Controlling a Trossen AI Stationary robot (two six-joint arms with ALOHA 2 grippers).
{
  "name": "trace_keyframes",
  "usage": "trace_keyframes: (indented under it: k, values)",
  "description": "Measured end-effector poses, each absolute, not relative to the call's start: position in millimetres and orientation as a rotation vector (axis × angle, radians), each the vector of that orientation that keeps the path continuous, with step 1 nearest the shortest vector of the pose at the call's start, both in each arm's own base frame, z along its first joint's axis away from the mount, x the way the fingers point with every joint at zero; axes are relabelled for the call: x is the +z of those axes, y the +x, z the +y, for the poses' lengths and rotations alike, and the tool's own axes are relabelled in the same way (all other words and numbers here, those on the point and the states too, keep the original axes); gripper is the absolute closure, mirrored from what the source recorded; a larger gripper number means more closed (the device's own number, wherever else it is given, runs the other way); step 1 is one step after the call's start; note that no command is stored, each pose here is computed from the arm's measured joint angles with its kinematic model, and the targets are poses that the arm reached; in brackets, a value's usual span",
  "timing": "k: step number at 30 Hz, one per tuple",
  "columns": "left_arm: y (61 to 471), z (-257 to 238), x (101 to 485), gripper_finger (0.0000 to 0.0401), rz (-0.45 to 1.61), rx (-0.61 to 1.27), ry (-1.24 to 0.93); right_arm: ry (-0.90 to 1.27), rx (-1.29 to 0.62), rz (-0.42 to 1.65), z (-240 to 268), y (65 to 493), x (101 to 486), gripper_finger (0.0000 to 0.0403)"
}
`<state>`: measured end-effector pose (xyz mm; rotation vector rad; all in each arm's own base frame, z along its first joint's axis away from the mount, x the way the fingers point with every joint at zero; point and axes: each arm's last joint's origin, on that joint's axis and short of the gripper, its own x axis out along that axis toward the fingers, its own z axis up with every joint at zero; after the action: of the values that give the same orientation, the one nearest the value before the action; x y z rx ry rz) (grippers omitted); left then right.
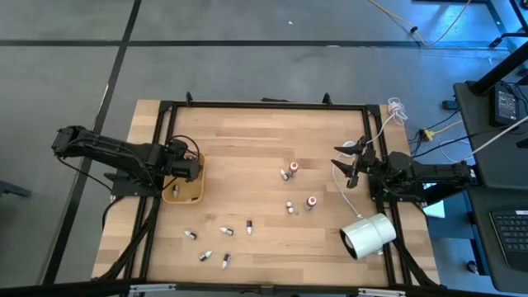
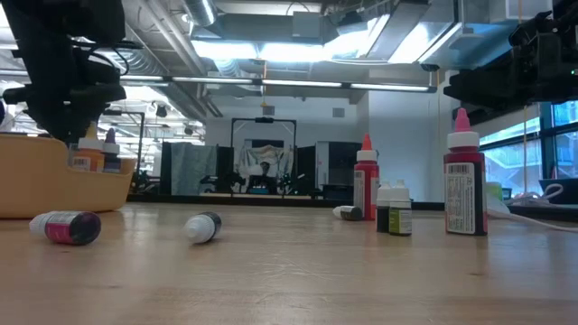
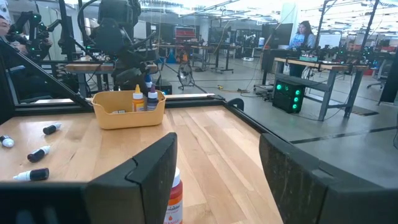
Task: Pick & Place food coloring
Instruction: Put the large blue food coloring bottle into the yellow bin, then put the small blue food coloring bottle into the yellow bin
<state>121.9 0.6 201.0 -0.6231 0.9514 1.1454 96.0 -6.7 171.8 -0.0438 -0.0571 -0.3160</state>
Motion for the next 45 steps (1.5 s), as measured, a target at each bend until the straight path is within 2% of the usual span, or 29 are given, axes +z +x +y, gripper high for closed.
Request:
trace_keyframes:
  k: [16,23,28,31,38,42,45]
  values:
    - [121.0,1.0,202.7,0.0201,0.934,1.159,-0.625,-0.044,-0.316,-0.057,-6.7,96.0,171.8,0.0173]
    - [120.9,1.0,231.0,0.0206,0.925,1.125,-0.618,-0.041,-0.316,-0.058,-6.7,96.0,171.8,0.0173]
    - [125.9,2.2,258.3,0.0203,0.824,1.075,-0.575,-0.041,-0.316,-0.057,-6.7,96.0,171.8,0.0173]
    - [142.9,0.9,266.9,0.0201,0.722,0.94,-0.531,-0.041,-0.316,-0.058,-6.7,96.0,171.8,0.0173]
    - [205.1,-10.3,292.0,0.0206,0.466,0.425,-0.322,-0.041,-0.316,-0.058,-6.7,96.0,171.8,0.0173]
    - [228.7,-8.7,293.5,0.0205,0.391,0.316,-0.244,-0.029,-0.315,-0.059,-6.7,96.0,171.8,0.0173]
    - [242.3,-3.1,282.0,0.0203,0.434,0.296,-0.246,0.005,-0.314,-0.065,-6.7,96.0,171.8,0.0173]
